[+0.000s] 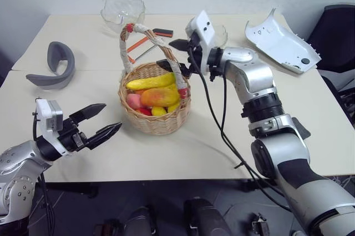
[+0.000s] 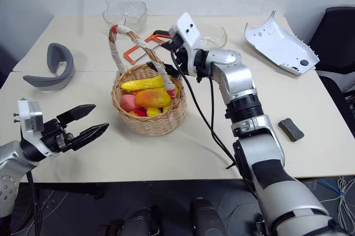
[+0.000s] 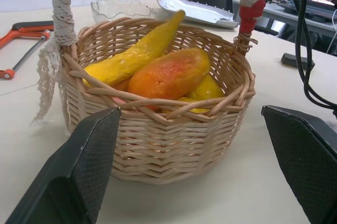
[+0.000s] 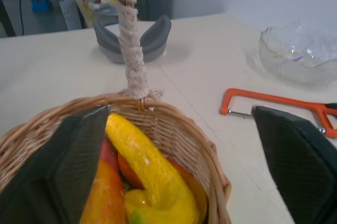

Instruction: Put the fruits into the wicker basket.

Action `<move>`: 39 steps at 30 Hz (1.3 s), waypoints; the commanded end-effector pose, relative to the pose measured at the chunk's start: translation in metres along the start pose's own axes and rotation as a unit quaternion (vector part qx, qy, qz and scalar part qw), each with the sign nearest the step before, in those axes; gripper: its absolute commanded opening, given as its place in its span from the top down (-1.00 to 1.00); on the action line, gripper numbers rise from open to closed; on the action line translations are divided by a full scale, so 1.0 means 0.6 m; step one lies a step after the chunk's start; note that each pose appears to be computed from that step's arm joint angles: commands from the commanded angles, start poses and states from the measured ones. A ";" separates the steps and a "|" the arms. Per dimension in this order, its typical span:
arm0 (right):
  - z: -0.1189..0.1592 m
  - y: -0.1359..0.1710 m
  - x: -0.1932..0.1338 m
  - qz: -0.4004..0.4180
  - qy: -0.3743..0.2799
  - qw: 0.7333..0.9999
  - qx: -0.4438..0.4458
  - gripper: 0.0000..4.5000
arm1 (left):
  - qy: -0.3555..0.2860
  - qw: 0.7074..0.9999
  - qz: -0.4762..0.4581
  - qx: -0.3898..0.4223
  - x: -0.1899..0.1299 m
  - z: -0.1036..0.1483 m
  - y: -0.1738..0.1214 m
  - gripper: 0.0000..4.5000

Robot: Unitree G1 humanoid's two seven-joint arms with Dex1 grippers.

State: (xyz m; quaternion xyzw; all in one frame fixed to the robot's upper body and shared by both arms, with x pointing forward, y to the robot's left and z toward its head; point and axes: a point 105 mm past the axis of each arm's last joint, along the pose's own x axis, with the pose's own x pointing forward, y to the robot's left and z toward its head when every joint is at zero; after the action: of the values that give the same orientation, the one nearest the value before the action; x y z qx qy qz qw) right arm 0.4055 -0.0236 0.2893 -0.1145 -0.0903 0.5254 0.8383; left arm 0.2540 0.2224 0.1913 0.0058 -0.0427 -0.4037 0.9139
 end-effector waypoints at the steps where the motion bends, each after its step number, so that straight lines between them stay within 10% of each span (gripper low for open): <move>1: 0.035 -0.042 -0.069 -0.038 -0.039 0.998 -0.041 -0.99 | -0.006 1.000 -0.007 0.025 0.003 0.012 -0.007 -1.00; 11: -0.050 0.018 -0.237 -0.032 0.018 0.999 -0.001 -0.99 | 0.022 0.997 -0.063 0.027 0.008 0.006 -0.022 -1.00; 18: -0.061 0.138 -0.157 -0.025 -0.025 0.999 0.016 -0.99 | 0.017 0.997 -0.074 0.019 0.023 0.002 -0.029 -1.00; 26: -0.055 0.151 -0.059 -0.047 -0.079 0.993 0.069 -0.99 | -0.009 0.998 -0.064 0.015 0.036 0.013 -0.016 -1.00; 39: -0.059 0.134 -0.065 -0.053 -0.077 0.994 0.050 0.71 | -0.011 0.998 -0.048 0.028 0.031 0.011 -0.006 -1.00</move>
State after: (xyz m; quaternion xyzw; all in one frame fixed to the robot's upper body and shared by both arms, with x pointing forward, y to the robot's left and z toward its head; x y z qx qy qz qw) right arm 0.3387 -0.0259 0.2104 -0.0294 -0.0893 0.4814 0.8715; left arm 0.2644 0.2038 0.1918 0.0191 -0.0450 -0.4512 0.8911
